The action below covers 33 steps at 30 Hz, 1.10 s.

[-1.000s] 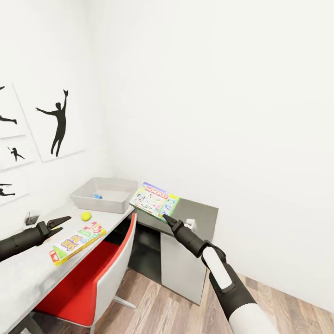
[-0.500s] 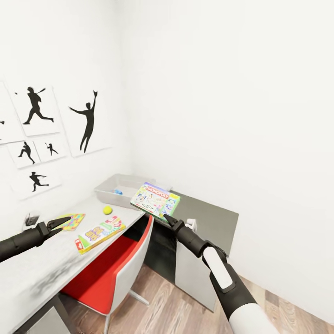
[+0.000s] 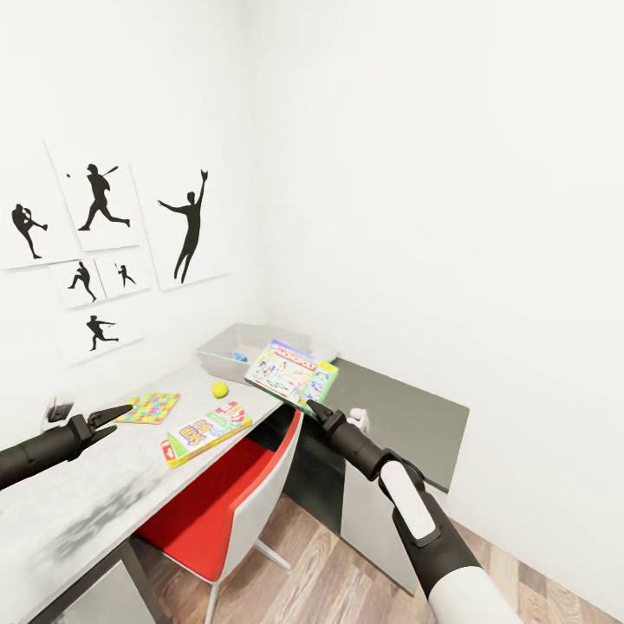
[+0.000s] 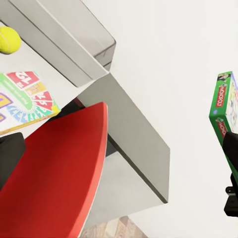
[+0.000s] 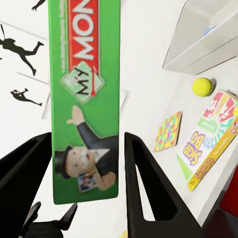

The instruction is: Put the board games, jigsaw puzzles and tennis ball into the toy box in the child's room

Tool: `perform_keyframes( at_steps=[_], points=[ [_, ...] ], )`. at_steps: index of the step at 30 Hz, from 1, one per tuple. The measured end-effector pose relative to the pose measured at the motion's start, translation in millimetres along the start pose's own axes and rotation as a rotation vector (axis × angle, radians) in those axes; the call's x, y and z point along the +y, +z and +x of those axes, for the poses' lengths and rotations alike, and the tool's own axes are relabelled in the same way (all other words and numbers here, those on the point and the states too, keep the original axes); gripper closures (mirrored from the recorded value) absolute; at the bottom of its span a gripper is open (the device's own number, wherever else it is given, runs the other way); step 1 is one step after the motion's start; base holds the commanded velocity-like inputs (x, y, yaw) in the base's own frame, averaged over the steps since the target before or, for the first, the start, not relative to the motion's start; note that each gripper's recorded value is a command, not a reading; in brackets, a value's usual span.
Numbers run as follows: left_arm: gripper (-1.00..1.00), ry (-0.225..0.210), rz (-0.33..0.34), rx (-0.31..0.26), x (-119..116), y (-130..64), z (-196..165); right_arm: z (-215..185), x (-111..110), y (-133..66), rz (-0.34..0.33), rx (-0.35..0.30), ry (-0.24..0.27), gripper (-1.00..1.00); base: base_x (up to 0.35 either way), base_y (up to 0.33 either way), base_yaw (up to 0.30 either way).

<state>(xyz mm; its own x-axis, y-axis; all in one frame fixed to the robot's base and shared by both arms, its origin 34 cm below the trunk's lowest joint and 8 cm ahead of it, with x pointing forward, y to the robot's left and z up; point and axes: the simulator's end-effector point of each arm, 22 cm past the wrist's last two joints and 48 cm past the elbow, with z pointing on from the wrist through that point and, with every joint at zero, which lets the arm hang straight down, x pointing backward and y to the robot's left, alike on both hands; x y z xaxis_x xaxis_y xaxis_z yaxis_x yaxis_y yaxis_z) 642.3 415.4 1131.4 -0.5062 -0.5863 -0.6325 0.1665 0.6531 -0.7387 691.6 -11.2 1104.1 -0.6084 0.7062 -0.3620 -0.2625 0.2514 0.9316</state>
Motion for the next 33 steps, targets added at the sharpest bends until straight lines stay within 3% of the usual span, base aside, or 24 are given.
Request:
perform_keyframes(
  at_steps=[3, 8, 14, 18, 20, 24, 27, 30, 33],
  points=[
    [-1.0, 0.0, 0.0, 0.0, 0, 0.0, 0, -1, -6, -0.4, 0.026, -0.001, -0.003, 1.0, 0.019, -0.003, 0.005],
    [-1.0, -0.001, 0.001, 0.0, 0, 0.3, 0, -4, -28, -3.6, 0.131, -0.001, -0.009, 1.0, 0.082, -0.037, 0.001],
    [-1.0, -0.003, 0.003, 0.001, -1, 1.2, 1, -3, -30, -3.8, 0.15, 0.013, 0.003, 1.0, 0.012, -0.007, 0.0],
    [-1.0, -0.003, 0.004, -0.001, -1, 0.1, 0, -9, 17, 12.2, 0.09, 0.099, -0.023, 1.0, 0.001, -0.001, 0.0],
    [-1.0, -0.002, 0.004, -0.001, -1, -0.1, 0, -27, 47, 28.0, 0.098, 0.131, -0.074, 1.0, 0.0, 0.0, 0.0],
    [-1.0, -0.003, 0.003, -0.002, 0, -0.3, 0, -60, 82, 47.4, 0.137, 0.124, -0.164, 1.0, 0.0, 0.0, 0.0],
    [-1.0, -0.004, 0.003, -0.001, 0, -0.2, 0, -84, 118, 59.8, 0.12, 0.107, -0.198, 1.0, 0.0, 0.0, 0.0],
    [-1.0, -0.005, 0.004, -0.001, 0, -0.2, 0, -101, 124, 68.2, 0.172, 0.103, -0.224, 1.0, 0.05, -0.017, 0.0],
    [-1.0, -0.005, 0.003, 0.0, 0, -0.1, 1, -107, 106, 74.6, 0.257, 0.115, -0.215, 1.0, 0.177, -0.047, 0.0]
  ],
)
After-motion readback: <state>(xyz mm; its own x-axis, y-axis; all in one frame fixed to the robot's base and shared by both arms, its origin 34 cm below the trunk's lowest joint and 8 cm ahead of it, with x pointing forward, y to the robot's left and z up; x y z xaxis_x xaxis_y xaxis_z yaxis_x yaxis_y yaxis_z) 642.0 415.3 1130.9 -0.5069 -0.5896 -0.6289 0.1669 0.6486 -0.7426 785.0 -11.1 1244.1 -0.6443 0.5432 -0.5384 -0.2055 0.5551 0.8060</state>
